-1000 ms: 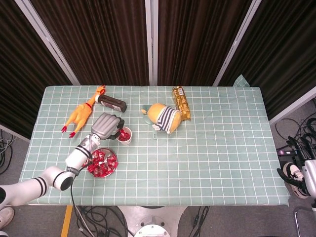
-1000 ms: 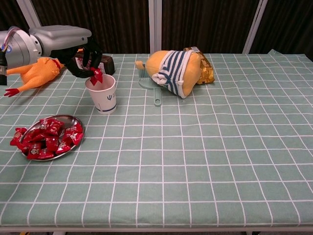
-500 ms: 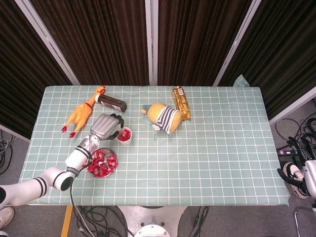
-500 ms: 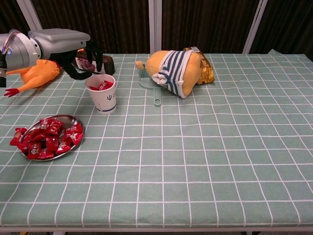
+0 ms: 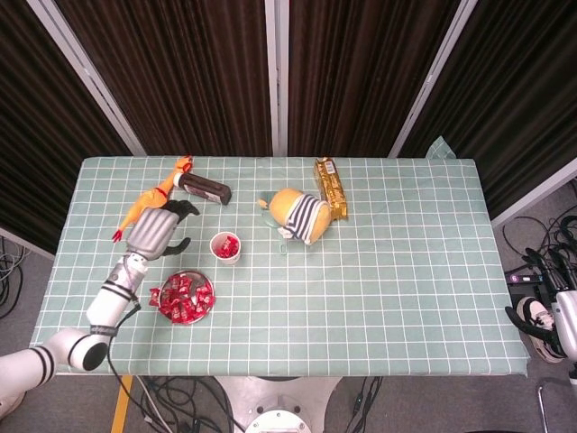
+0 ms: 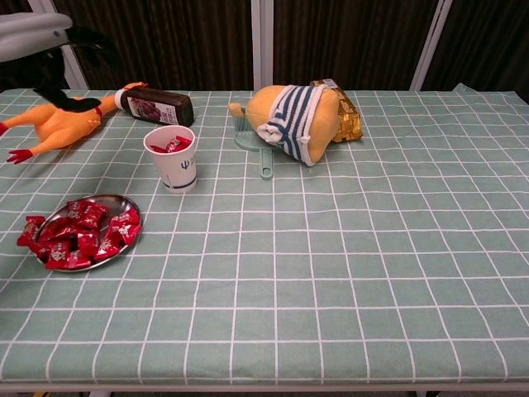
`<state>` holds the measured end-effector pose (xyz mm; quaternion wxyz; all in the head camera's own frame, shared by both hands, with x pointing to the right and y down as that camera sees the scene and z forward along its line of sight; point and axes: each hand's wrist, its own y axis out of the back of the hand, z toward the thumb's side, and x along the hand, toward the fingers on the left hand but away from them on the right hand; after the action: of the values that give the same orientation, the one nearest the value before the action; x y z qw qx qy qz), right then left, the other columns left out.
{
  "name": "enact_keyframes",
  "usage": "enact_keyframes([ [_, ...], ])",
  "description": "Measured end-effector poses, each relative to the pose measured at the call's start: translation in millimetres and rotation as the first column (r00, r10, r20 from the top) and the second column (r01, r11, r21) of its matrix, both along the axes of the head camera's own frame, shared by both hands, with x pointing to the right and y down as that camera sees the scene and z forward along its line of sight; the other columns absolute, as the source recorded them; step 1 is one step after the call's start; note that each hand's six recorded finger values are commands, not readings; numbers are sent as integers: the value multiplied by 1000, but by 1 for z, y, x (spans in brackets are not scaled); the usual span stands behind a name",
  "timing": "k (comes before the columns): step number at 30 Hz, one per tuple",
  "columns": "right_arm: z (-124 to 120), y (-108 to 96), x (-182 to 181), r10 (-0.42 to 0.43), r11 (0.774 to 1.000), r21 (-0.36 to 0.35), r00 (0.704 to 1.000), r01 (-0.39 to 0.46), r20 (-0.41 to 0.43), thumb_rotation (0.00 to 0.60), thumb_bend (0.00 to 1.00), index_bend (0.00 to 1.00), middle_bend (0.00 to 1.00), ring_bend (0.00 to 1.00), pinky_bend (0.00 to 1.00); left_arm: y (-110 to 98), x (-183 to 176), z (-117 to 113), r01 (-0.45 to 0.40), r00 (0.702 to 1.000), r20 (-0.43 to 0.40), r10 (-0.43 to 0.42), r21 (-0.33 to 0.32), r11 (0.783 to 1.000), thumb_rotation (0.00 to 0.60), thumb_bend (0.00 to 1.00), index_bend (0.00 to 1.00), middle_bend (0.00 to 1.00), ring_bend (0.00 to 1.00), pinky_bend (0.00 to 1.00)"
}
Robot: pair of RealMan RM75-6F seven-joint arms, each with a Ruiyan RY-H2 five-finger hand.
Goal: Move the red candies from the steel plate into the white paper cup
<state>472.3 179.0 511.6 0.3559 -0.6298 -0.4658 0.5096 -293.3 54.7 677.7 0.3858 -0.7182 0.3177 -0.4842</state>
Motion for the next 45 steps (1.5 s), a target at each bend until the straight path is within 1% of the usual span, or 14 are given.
enact_keyframes([
  [2,1,-1,-1,-5,1000,0,1000,5,3,600,162,78,204,53,252,11,-15,-3,19,1000,10,-18,-4,1000,600,340,420,362,288,581],
  [6,2,-1,-3,-12,1000,-3,1000,12,7,600,162,79,204,53,253,44,-42,0,24,999,50,-22,-48,999,600,343,437,364,288,571],
  [12,2,-2,-5,-17,1000,-3,1000,17,7,600,161,79,204,53,255,89,-61,14,0,995,100,13,-135,991,600,347,440,365,288,538],
  [15,2,-2,-5,-18,1000,-1,1000,18,7,600,162,79,204,53,255,100,-65,24,11,994,109,7,-165,986,600,347,466,364,288,520],
  [19,1,-3,-6,-20,1000,2,1000,20,11,600,162,79,204,53,257,111,-65,36,6,992,122,18,-188,982,600,342,480,356,253,470],
  [23,1,-2,-6,-19,1000,2,1000,19,10,600,162,78,204,53,258,117,-65,48,-2,989,142,30,-196,981,600,324,457,302,184,396],
  [26,0,-2,-5,-15,1000,4,1000,15,8,600,161,79,204,53,258,120,-69,55,-3,984,173,38,-200,980,600,323,436,263,150,326],
  [29,0,-2,-5,-15,1000,5,1000,15,8,600,161,79,204,53,258,124,-74,58,12,980,196,31,-212,977,600,323,436,262,149,322],
  [33,1,-2,-6,-18,1000,4,1000,18,10,600,161,78,204,53,258,128,-80,61,34,978,208,15,-228,973,600,324,449,262,149,322],
  [39,0,-2,-7,-21,1000,6,1000,21,12,600,161,79,204,53,258,129,-82,64,48,979,203,1,-236,971,600,328,483,262,149,322],
  [45,-1,-1,-7,-18,1000,8,1000,18,10,600,162,79,204,53,258,129,-82,68,53,980,200,-2,-251,966,600,332,484,262,149,322],
])
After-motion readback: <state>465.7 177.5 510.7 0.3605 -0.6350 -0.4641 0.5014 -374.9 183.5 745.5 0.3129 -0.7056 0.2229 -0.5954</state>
